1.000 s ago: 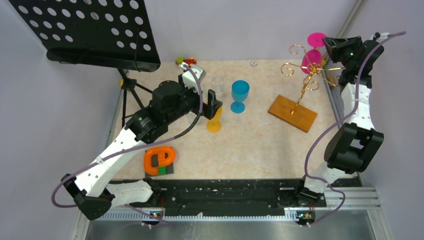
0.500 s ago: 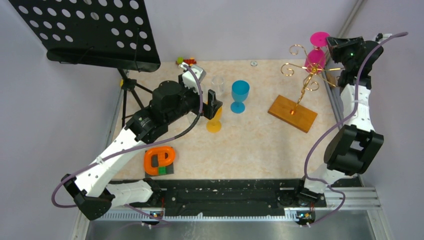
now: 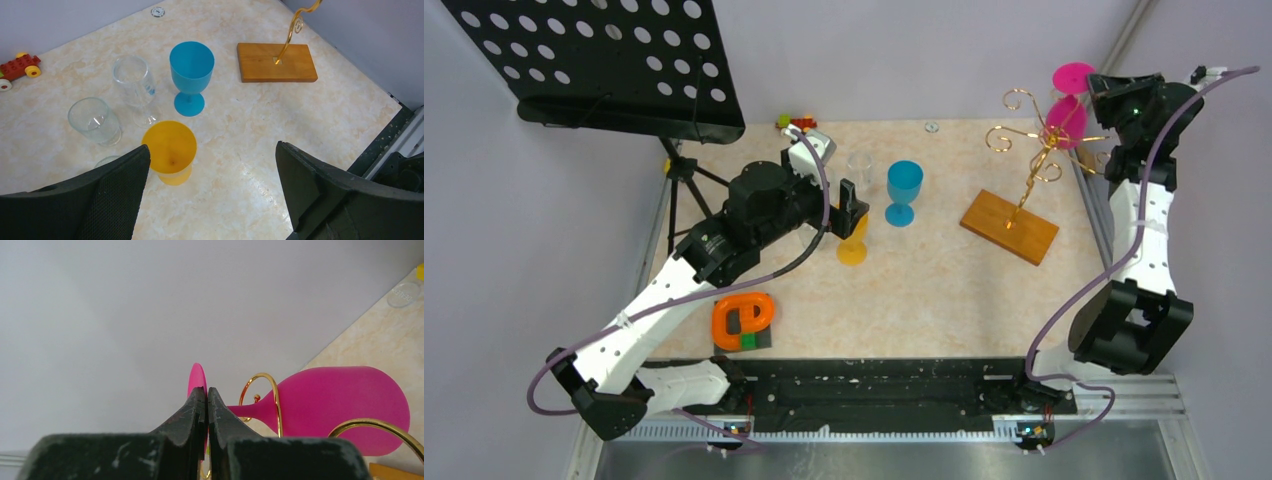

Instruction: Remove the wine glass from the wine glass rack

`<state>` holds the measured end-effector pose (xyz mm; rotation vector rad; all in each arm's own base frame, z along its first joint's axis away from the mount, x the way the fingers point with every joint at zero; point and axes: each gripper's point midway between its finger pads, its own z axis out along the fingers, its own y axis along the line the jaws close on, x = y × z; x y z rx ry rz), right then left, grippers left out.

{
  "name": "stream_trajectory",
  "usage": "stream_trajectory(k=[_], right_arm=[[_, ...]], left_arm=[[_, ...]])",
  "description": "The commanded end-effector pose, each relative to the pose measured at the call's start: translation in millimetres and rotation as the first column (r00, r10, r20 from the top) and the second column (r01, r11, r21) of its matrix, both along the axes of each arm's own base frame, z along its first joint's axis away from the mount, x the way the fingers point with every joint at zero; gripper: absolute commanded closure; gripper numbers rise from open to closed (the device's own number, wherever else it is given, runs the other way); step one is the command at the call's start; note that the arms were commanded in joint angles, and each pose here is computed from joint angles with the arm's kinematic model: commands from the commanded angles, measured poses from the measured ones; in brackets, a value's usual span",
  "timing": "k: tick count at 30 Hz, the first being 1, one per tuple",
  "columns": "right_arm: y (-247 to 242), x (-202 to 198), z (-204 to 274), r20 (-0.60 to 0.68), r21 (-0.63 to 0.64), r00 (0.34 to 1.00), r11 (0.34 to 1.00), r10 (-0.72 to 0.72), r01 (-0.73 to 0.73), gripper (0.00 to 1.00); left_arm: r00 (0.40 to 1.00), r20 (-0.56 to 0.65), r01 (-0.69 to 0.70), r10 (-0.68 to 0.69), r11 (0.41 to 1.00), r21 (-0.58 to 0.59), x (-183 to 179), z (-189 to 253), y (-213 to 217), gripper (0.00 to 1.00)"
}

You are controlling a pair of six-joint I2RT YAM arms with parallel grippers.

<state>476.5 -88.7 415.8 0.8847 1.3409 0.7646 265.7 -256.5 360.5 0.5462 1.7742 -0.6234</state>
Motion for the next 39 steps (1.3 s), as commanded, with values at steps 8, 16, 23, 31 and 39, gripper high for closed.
stream_trajectory(k=[8,16,23,31,39], right_arm=[[27.1,-22.1,16.0,0.056,0.035,0.994,0.994,0.099,-0.101,1.0],[55.4,-12.0,20.3,0.137,0.068,0.963,0.968,0.23,-0.241,1.0],[74.8,-13.6,47.1,0.291,0.028,0.904,0.942,0.313,-0.335,1.0],[87.7,-17.8,71.8,0.389,-0.059,0.843,0.924,0.37,-0.379,1.0],[103.8,-18.9,83.4,0.493,-0.088,0.745,0.877,0.45,-0.472,1.0]], left_arm=[[0.999,0.048,0.006,-0.003,0.998,-0.057,-2.0,20.5,1.0,0.01],[0.999,0.047,0.008,-0.005,0.998,-0.062,-3.0,21.6,1.0,0.01],[0.999,0.052,0.008,-0.004,0.998,-0.068,-4.1,23.5,2.0,0.01],[0.999,0.05,0.008,-0.004,0.998,-0.065,-2.1,22.5,0.2,0.01],[0.998,0.058,0.009,-0.004,0.997,-0.075,-3.4,26.9,1.1,0.01]])
